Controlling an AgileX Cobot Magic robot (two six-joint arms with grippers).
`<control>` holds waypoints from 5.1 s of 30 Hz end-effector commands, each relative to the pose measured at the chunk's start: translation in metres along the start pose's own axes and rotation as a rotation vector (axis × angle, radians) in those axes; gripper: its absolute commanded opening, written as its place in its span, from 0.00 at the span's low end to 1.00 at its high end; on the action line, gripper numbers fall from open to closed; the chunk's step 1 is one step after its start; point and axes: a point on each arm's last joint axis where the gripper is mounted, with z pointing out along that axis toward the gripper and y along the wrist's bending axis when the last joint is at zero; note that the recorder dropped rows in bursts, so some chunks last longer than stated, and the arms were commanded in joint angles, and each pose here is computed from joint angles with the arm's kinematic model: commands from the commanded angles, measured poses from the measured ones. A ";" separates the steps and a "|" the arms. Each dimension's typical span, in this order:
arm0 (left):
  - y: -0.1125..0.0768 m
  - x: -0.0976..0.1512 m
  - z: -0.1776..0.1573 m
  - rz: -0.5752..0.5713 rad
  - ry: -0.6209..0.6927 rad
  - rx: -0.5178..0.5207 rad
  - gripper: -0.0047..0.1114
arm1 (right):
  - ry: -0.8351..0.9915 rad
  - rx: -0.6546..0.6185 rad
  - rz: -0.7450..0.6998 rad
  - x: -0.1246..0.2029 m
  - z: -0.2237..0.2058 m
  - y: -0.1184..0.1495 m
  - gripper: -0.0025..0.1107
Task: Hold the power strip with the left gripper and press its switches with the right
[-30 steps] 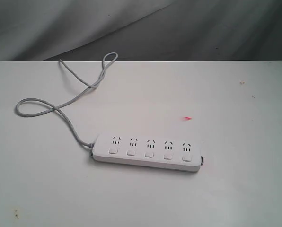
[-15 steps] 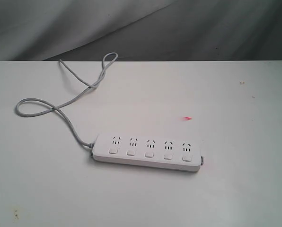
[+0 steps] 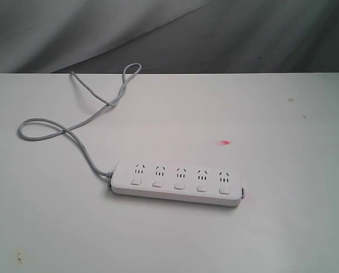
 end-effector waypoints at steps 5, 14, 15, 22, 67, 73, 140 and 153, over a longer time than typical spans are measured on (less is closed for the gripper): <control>-0.032 -0.034 0.006 0.144 0.139 0.074 0.04 | 0.000 0.007 -0.004 0.001 0.000 0.000 0.02; -0.060 -0.091 0.069 0.808 0.594 0.107 0.04 | 0.000 0.007 -0.004 0.001 0.000 0.000 0.02; -0.062 -0.095 0.078 0.864 0.632 0.136 0.04 | 0.000 0.007 -0.004 0.001 0.000 0.000 0.02; -0.070 -0.098 0.153 1.020 0.956 0.435 0.04 | 0.000 0.007 -0.004 0.001 0.000 0.000 0.02; -0.021 0.004 0.273 0.988 1.015 0.828 0.89 | 0.000 0.007 -0.004 0.001 0.000 0.000 0.02; -0.013 0.017 0.277 1.004 1.038 0.870 0.89 | 0.000 0.007 -0.004 0.001 0.000 0.000 0.02; 0.011 0.103 0.307 1.032 1.230 0.914 0.62 | 0.000 0.007 -0.004 0.001 0.000 0.000 0.02; 0.010 0.103 0.308 1.022 1.225 0.910 0.59 | 0.000 0.007 -0.004 0.001 0.000 0.000 0.02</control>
